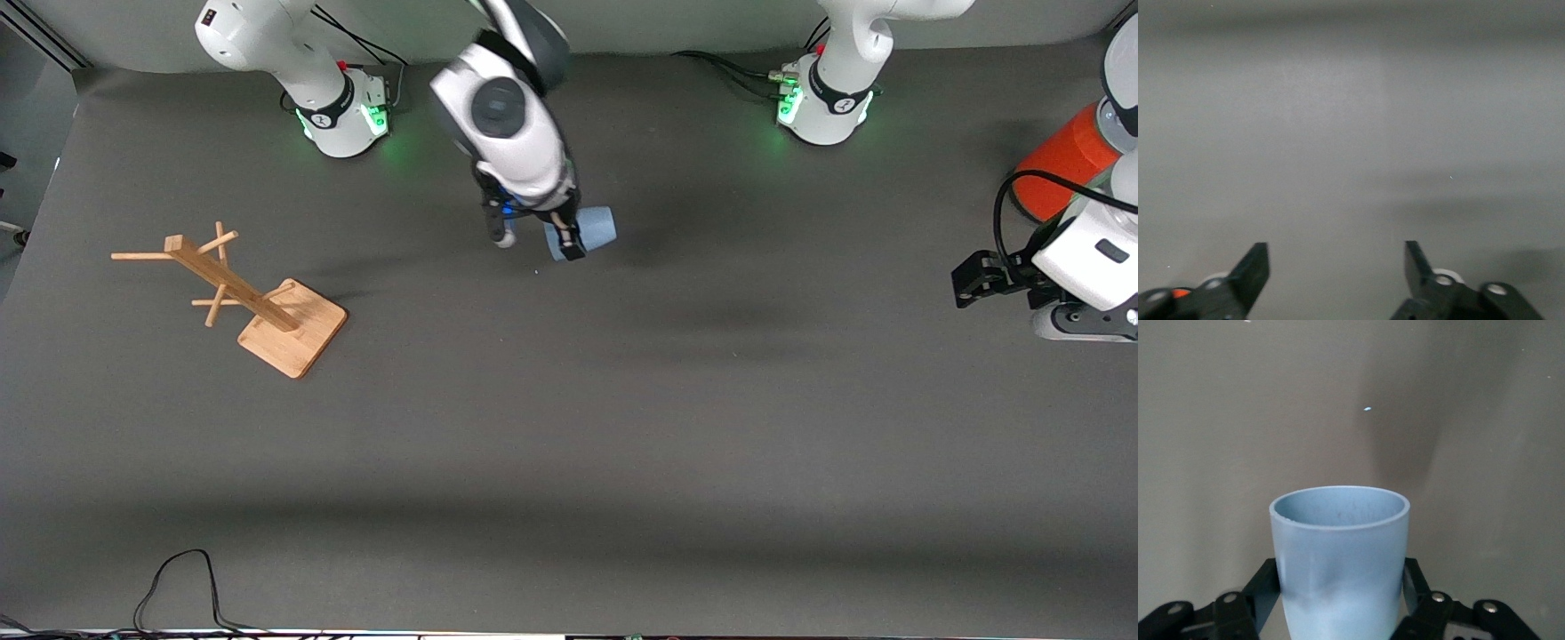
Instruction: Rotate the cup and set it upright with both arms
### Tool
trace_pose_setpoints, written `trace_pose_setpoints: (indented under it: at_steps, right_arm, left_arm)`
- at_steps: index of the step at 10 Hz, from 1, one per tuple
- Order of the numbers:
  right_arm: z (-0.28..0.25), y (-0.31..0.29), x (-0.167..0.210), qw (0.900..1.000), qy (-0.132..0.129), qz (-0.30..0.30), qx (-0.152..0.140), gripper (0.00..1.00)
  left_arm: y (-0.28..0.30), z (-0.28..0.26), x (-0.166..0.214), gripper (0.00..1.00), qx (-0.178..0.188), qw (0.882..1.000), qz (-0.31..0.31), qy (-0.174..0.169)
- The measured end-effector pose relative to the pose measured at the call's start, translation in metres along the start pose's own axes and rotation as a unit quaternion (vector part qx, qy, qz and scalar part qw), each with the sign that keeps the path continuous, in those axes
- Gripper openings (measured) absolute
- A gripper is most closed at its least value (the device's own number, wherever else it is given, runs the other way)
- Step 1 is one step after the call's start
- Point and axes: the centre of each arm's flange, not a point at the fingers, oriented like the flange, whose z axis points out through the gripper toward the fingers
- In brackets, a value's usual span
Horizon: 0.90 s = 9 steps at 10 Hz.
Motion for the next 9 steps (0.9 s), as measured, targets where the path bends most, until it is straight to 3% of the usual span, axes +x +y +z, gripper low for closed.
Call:
trace_pose_setpoints:
  at_steps: [1,3,5,6,7,9]
  right_arm:
    - [0.032,0.006,-0.008,1.0,0.03,0.003,-0.006,0.8]
    - [0.077,0.01,-0.013,0.998,0.059,0.007,-0.016,0.8]
    - [0.099,0.018,-0.022,0.998,0.068,0.0,-0.016,0.81]
    - [0.102,0.018,-0.024,0.998,0.069,-0.001,-0.014,0.93]
    - [0.096,0.013,-0.025,0.998,0.065,0.0,-0.008,1.0]
    - [0.047,-0.01,-0.025,0.998,0.057,-0.005,0.006,1.0]
  left_arm:
    - [0.006,0.006,0.002,1.0,-0.002,1.0,0.0,-0.006]
    - [0.024,0.026,0.011,1.0,-0.002,1.0,-0.004,-0.022]
    - [0.032,0.042,0.017,1.0,-0.002,0.999,-0.002,-0.034]
    - [0.039,0.048,0.019,1.0,-0.003,0.999,0.002,-0.037]
    - [0.047,0.052,0.021,1.0,-0.005,0.999,0.007,-0.04]
    - [0.063,0.059,0.024,1.0,-0.007,0.999,0.009,-0.042]
